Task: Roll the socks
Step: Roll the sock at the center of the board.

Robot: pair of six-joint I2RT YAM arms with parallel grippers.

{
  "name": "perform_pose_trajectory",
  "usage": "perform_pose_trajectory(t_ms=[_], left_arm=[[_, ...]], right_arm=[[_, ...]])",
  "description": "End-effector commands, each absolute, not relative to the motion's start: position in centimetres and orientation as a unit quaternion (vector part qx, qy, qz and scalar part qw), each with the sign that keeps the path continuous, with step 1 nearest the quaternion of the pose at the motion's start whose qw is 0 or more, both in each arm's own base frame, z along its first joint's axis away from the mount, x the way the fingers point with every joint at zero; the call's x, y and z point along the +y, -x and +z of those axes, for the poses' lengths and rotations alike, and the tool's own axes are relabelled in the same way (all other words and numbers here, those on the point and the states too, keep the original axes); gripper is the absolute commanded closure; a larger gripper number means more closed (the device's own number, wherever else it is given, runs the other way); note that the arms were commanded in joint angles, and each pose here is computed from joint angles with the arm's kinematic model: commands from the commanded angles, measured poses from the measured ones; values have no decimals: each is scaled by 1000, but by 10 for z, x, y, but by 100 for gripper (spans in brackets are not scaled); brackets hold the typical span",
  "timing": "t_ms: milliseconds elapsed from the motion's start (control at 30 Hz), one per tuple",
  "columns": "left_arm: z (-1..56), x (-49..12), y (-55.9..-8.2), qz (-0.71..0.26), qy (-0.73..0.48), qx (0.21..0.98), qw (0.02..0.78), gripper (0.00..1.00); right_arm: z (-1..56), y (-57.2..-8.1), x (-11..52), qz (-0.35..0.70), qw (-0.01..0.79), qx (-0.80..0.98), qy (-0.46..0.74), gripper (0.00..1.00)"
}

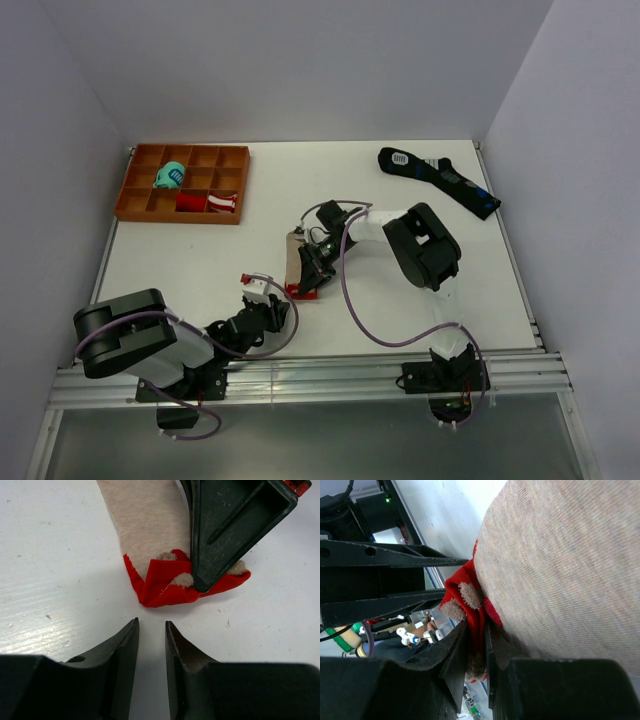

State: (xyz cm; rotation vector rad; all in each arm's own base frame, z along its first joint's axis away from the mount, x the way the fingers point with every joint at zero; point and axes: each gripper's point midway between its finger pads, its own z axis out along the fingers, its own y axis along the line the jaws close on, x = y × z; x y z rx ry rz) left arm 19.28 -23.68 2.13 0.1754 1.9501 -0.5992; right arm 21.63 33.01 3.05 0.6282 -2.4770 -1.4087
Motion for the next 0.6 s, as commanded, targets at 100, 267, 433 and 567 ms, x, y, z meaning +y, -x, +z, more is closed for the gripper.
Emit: perform_pose_trajectory(t_ms=[100, 267, 433, 567], left_arm=[[35, -237, -199, -243, -76, 799, 544, 66], [44, -240, -200, -251, -78, 792, 552, 66], [44, -251, -203, -251, -92, 791, 551, 66], [45, -256, -205, -253, -97, 788, 553, 66]], right_arm=[[32, -215, 328, -491, 120, -837, -212, 75], [29, -215, 328, -489, 122, -838, -210, 75], [29, -215, 328, -490, 121, -837, -211, 75], [30, -214, 327, -491, 120, -837, -212, 75]])
